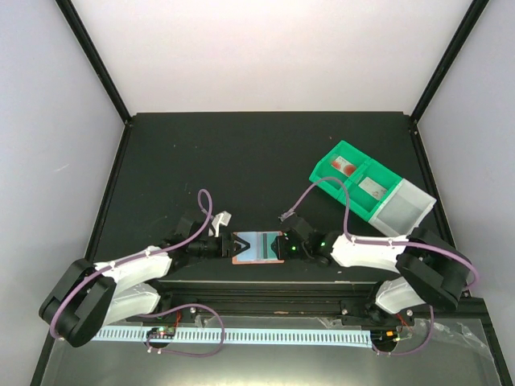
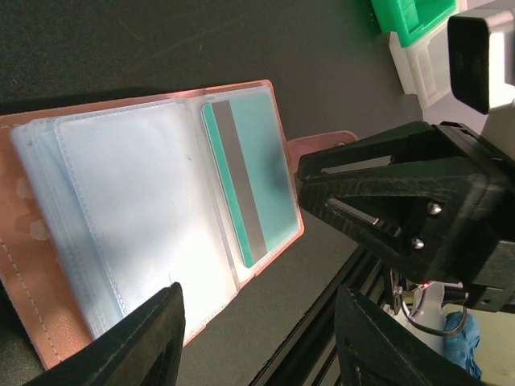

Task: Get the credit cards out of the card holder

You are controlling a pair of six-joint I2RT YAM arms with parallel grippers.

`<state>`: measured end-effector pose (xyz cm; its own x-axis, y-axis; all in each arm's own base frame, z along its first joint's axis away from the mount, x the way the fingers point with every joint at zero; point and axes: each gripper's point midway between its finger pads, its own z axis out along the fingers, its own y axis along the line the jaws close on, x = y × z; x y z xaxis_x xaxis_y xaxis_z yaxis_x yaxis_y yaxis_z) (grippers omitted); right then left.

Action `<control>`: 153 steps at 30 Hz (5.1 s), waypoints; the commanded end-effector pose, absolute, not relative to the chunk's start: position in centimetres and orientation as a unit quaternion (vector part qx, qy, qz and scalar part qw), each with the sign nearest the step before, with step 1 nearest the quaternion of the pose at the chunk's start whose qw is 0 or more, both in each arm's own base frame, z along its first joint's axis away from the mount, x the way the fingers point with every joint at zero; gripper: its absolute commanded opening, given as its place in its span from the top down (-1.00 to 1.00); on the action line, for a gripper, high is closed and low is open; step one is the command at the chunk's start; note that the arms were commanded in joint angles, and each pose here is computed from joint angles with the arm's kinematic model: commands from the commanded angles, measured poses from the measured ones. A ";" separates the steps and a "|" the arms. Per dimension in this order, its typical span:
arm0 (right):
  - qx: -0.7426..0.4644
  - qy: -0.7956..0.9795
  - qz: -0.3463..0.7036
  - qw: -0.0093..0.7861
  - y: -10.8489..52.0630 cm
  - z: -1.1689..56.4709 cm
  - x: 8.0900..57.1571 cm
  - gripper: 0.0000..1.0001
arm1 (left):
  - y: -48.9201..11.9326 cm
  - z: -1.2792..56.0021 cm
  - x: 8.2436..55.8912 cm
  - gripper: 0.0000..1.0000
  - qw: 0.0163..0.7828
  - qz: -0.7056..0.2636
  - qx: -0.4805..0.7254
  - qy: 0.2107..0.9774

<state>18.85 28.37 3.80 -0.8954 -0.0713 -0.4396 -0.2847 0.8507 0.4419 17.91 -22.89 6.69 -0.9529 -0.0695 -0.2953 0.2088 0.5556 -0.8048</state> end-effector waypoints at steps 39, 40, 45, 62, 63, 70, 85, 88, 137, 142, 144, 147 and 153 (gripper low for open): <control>-0.084 0.946 0.250 0.185 28.1 0.7 18.0 0.91 | -25.4 4.4 19.2 0.47 0.127 -0.460 0.027 0.878; -0.084 0.947 0.250 0.185 28.1 0.6 17.9 0.91 | -25.2 4.2 19.2 0.47 0.128 -0.453 0.027 0.882; -0.084 0.946 0.252 0.186 28.1 0.6 17.9 0.92 | -25.2 3.9 19.3 0.47 0.127 -0.448 0.024 0.884; -0.082 0.947 0.256 0.177 28.0 -0.1 17.5 0.94 | -26.9 3.4 19.2 0.57 0.100 -0.476 0.011 0.874; -0.082 0.947 0.256 0.177 28.0 -0.1 17.5 0.94 | -27.0 3.4 19.1 0.57 0.096 -0.479 0.008 0.872; -0.082 0.947 0.257 0.178 28.0 -0.1 17.5 0.94 | -27.6 3.6 19.1 0.69 0.088 -0.494 0.007 0.865; -0.077 0.950 0.247 0.176 27.5 -0.3 17.4 0.95 | -26.8 4.4 19.0 0.97 0.104 -0.483 0.028 0.869; -0.075 0.949 0.246 0.181 27.1 0.0 17.4 0.96 | -26.1 4.5 19.2 0.97 0.111 -0.468 0.025 0.876; -0.077 0.943 0.261 0.190 27.9 1.0 17.8 0.98 | -24.5 4.7 18.8 0.97 0.089 -0.481 -0.023 0.872; -0.077 0.943 0.261 0.190 27.9 1.0 17.8 0.98 | -23.9 4.5 19.0 0.97 0.087 -0.481 -0.031 0.872; -0.078 0.943 0.263 0.190 28.0 1.0 17.8 0.98 | -23.9 4.5 19.0 0.97 0.087 -0.480 -0.032 0.872; -0.078 0.942 0.264 0.190 28.0 1.1 17.8 0.98 | -23.6 4.4 19.0 0.97 0.090 -0.475 -0.032 0.875; -0.082 0.932 0.293 0.198 29.0 3.0 18.0 0.98 | -22.9 3.9 19.3 0.89 0.094 -0.456 -0.035 0.885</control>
